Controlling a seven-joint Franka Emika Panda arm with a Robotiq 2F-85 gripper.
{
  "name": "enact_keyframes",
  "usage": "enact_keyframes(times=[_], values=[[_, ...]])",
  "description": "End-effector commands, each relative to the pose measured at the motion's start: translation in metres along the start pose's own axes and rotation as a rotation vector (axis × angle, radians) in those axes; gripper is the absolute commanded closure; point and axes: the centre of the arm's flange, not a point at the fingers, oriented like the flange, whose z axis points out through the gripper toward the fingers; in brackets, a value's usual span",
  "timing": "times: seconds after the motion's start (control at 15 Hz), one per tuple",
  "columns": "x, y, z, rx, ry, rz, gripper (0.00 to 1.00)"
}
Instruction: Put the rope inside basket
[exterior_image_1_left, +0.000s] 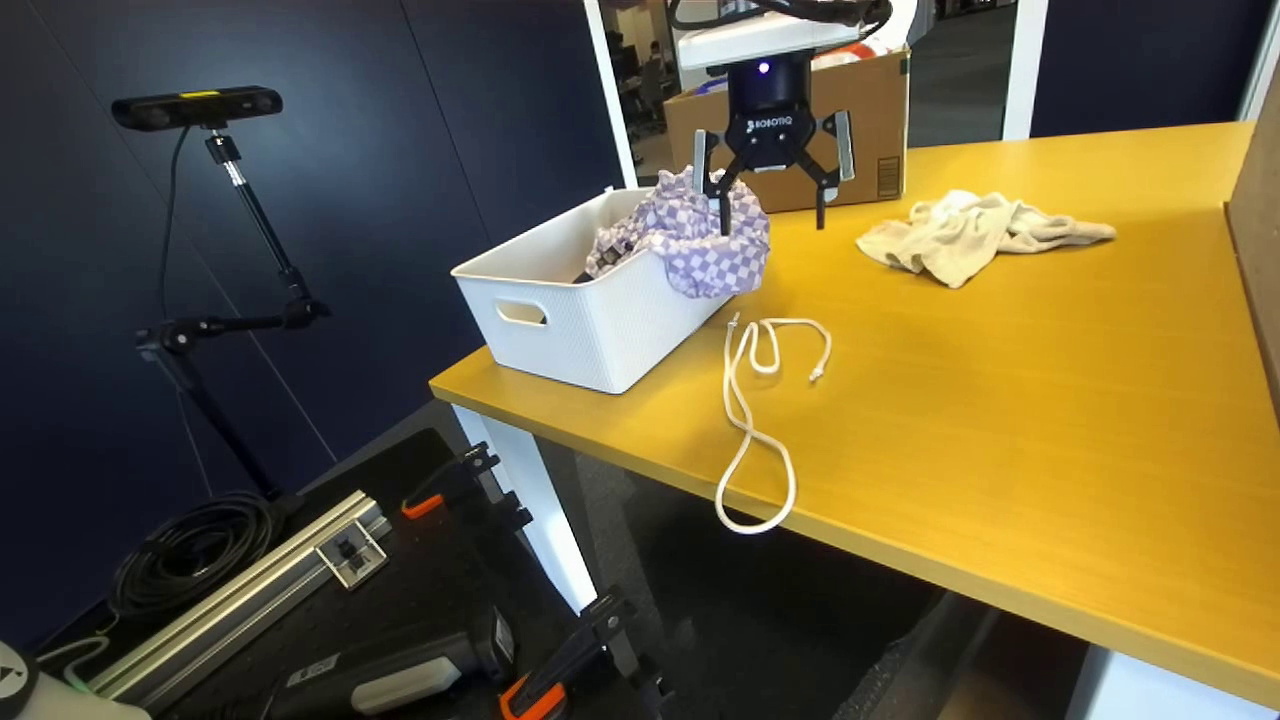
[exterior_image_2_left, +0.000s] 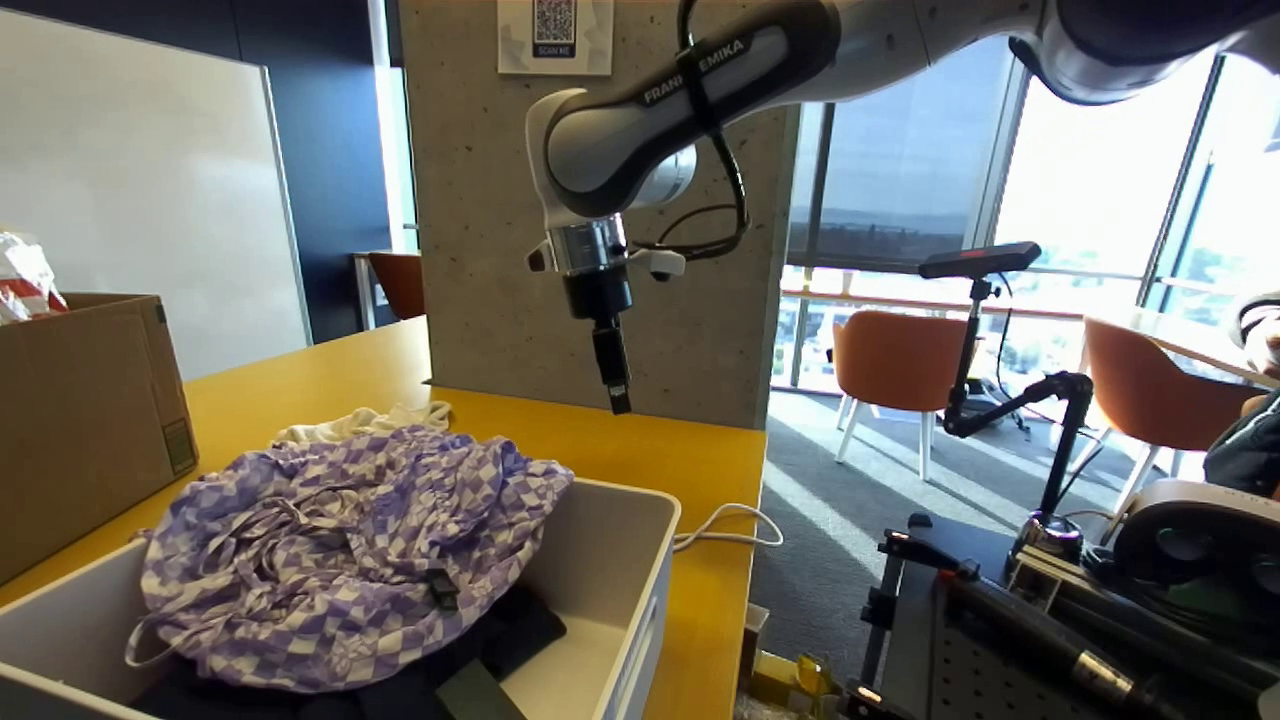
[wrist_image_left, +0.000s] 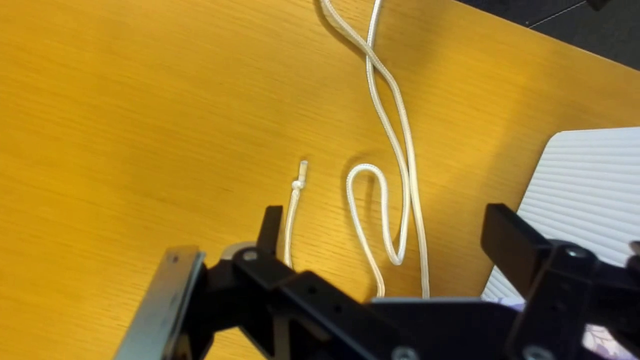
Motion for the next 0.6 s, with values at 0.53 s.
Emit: enact_keyframes(times=[0.53], values=[[0.022,0.008,0.092,-0.020,0.066,-0.277,0.00]])
